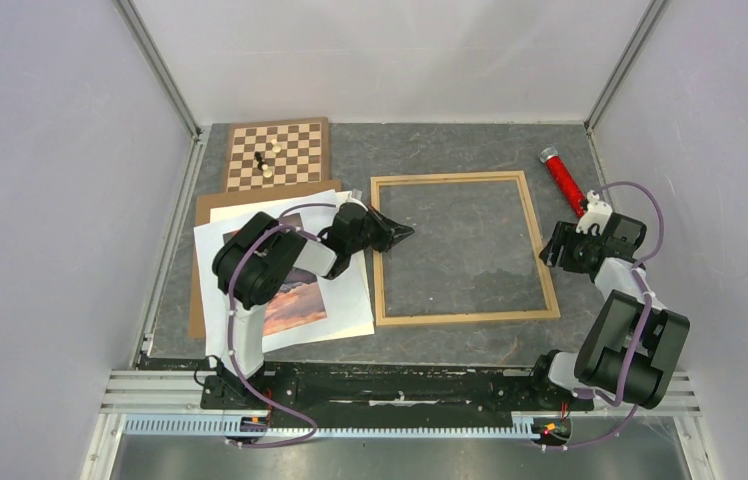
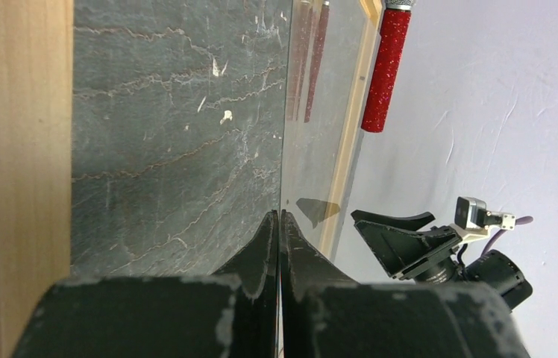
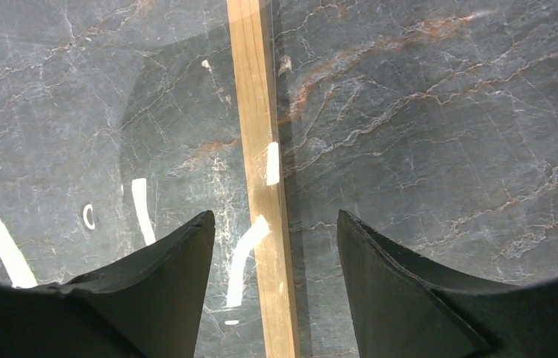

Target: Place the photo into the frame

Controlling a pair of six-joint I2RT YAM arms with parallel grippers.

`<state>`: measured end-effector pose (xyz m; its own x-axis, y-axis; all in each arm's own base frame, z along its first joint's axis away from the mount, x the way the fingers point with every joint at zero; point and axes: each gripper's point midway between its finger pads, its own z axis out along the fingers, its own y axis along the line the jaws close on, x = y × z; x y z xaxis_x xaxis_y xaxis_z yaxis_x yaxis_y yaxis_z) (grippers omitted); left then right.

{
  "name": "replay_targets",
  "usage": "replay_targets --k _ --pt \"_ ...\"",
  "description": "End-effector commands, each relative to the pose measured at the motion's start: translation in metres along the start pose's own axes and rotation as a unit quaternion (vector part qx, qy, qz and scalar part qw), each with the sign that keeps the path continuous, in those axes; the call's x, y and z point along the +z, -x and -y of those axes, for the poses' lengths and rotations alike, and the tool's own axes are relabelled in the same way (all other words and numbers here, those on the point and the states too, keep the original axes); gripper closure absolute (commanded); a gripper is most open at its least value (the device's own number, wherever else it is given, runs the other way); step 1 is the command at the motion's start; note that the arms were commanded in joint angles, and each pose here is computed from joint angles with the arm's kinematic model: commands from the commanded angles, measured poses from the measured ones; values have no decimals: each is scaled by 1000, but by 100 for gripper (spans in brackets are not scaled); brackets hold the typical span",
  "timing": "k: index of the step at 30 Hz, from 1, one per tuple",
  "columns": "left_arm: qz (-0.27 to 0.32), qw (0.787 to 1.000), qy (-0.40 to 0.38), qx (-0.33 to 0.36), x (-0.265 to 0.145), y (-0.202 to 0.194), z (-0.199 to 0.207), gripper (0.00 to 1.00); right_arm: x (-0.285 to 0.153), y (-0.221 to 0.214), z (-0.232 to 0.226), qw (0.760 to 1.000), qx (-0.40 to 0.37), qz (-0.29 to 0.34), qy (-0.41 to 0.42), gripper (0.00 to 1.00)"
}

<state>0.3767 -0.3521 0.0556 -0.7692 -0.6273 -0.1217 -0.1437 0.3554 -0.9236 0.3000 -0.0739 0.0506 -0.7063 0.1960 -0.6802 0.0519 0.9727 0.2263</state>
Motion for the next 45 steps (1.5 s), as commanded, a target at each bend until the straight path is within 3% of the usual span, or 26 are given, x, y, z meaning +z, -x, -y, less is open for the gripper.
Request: replay_targets --k 1,25,45 --pt "52 995 -61 52 -11 23 41 98 0 33 1 999 -26 44 3 36" --pt "81 992 -85 40 -10 33 55 98 7 44 -2 997 -25 66 25 37" --pt "85 990 -86 76 -20 33 58 98 9 38 -3 997 -39 63 33 37"
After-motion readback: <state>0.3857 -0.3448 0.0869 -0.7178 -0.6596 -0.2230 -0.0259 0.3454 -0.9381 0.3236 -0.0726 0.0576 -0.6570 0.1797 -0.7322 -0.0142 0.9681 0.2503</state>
